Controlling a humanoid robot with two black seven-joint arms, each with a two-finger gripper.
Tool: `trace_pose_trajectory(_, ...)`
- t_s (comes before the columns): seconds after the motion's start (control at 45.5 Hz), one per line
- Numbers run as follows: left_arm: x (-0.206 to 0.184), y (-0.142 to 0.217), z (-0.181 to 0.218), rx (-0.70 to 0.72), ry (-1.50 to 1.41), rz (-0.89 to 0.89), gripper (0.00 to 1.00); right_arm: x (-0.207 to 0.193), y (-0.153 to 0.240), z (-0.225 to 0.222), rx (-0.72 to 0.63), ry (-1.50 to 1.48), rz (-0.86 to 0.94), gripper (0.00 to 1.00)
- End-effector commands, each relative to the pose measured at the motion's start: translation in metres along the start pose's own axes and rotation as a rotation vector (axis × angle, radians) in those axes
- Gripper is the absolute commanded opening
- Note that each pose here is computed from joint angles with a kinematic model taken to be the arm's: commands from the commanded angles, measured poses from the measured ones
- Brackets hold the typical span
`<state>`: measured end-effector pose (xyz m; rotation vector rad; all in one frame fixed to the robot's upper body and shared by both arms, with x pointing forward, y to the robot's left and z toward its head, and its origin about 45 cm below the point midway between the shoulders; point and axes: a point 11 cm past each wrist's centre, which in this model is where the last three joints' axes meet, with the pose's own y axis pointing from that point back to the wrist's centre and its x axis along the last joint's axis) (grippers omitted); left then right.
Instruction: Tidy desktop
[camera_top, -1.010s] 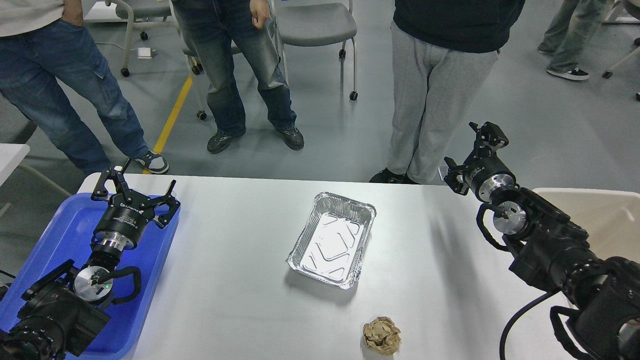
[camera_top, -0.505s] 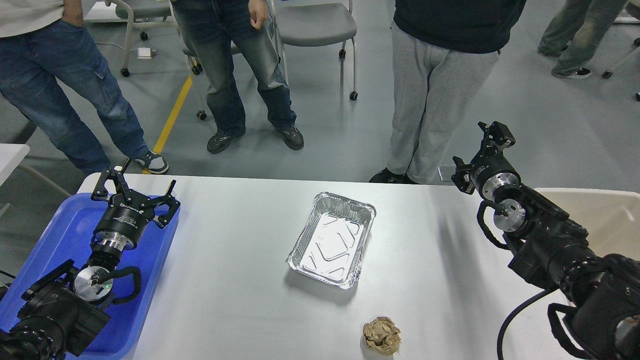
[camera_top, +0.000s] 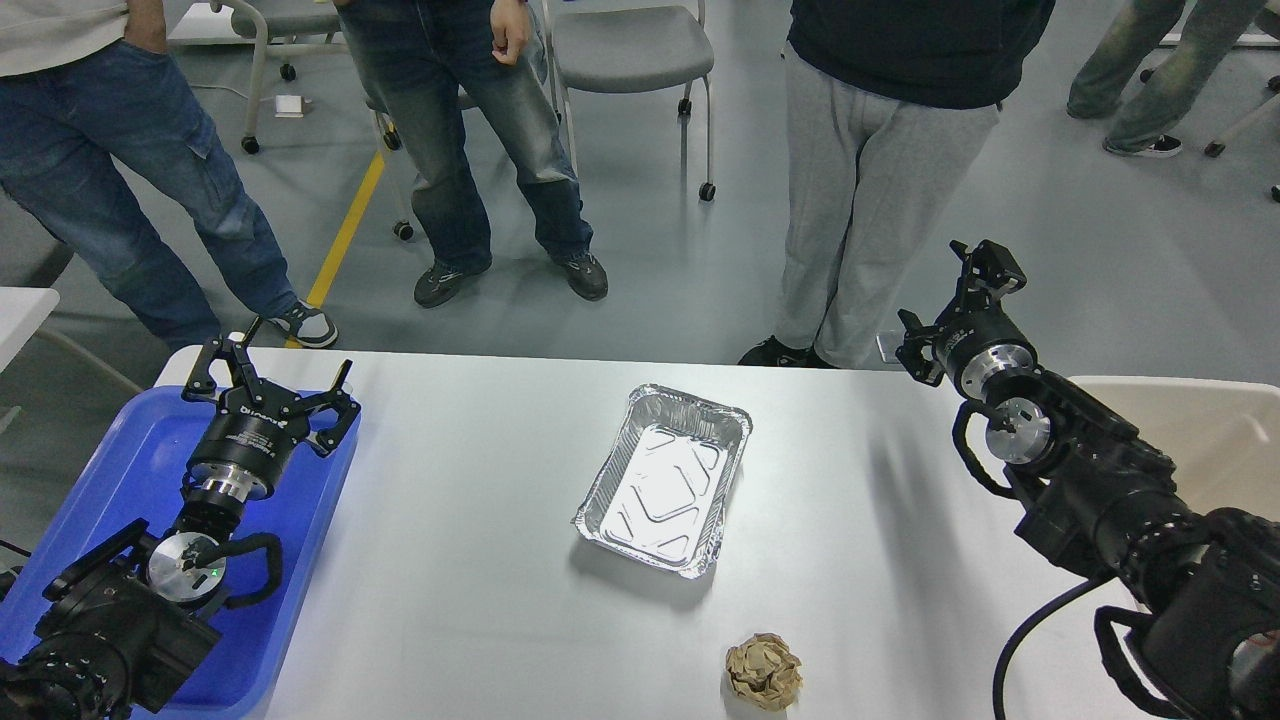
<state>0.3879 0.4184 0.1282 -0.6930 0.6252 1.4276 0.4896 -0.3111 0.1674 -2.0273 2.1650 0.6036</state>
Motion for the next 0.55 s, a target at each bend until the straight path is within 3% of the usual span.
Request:
trace_pose_trajectory(0.0, 0.0, 0.0, 0.0, 0.0, 0.0, 0.0, 1.0, -0.021, -0.001, 0.005, -0.007, -0.026, -0.067, 1.0)
trace_pose_trajectory(0.527, 0.0, 0.0, 0.0, 0.0, 0.0, 0.0, 1.0, -0.039, -0.004, 0.007, -0.011, -0.024, -0.1, 1.0)
